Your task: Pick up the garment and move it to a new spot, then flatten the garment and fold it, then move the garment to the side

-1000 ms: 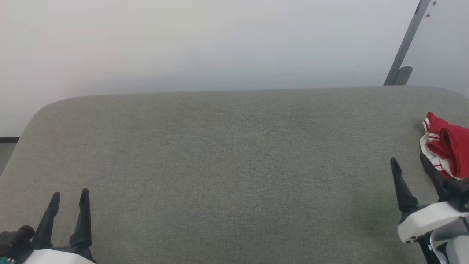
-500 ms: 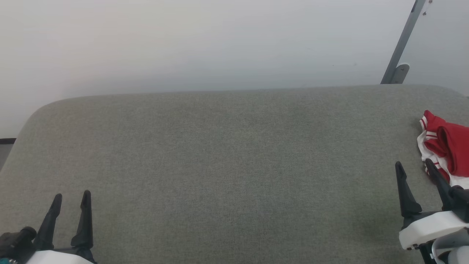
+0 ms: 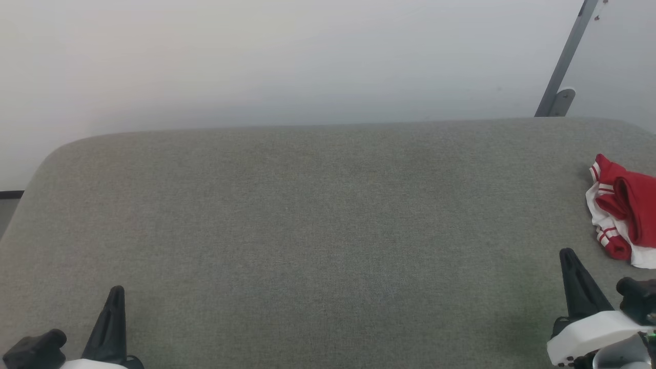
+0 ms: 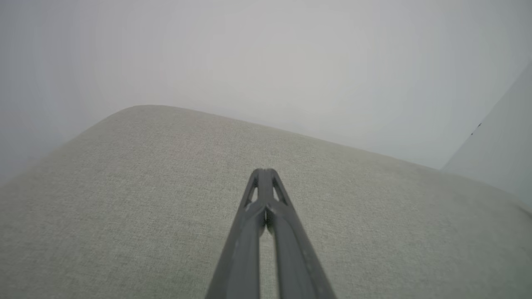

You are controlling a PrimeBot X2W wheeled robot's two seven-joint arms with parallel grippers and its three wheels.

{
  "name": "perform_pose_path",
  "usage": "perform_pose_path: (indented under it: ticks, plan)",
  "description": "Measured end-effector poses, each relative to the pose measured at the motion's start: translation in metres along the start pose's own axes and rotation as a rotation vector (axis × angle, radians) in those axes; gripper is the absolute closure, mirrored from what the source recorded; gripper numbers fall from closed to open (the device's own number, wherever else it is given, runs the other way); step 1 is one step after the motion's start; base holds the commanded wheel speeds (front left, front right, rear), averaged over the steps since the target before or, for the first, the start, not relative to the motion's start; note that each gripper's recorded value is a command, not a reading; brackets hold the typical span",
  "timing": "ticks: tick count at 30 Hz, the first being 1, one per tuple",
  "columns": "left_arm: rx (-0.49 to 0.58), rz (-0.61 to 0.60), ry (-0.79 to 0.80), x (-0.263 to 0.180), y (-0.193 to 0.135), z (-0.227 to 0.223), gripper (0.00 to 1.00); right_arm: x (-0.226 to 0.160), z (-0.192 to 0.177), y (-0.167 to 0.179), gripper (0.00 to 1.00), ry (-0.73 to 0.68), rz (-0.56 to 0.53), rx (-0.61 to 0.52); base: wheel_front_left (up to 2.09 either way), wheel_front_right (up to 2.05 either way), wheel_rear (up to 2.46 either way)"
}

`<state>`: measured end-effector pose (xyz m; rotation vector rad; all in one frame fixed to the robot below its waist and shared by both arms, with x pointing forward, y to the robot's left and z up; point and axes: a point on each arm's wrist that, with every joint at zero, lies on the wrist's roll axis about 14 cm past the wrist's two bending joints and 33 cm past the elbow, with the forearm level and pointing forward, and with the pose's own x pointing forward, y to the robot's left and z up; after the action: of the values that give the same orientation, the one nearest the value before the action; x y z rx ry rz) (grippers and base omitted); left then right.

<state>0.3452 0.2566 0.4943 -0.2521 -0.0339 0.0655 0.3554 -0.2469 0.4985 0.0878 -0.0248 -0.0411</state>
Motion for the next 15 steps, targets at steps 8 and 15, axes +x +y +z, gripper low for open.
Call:
perform_pose_path:
  ticks: [8,15]
  plan:
    - [-0.151,0.031,0.018,0.0027,-0.0005,-0.004,1.0,0.0013,-0.0037,0.0002,1.0,0.017,-0.032,0.176,0.0,0.0,0.0]
    - [-0.264,0.049,0.032,0.0044,-0.0025,-0.0081,1.0,0.003,-0.005,0.0016,1.0,0.023,-0.049,0.302,0.0,0.0,0.0]
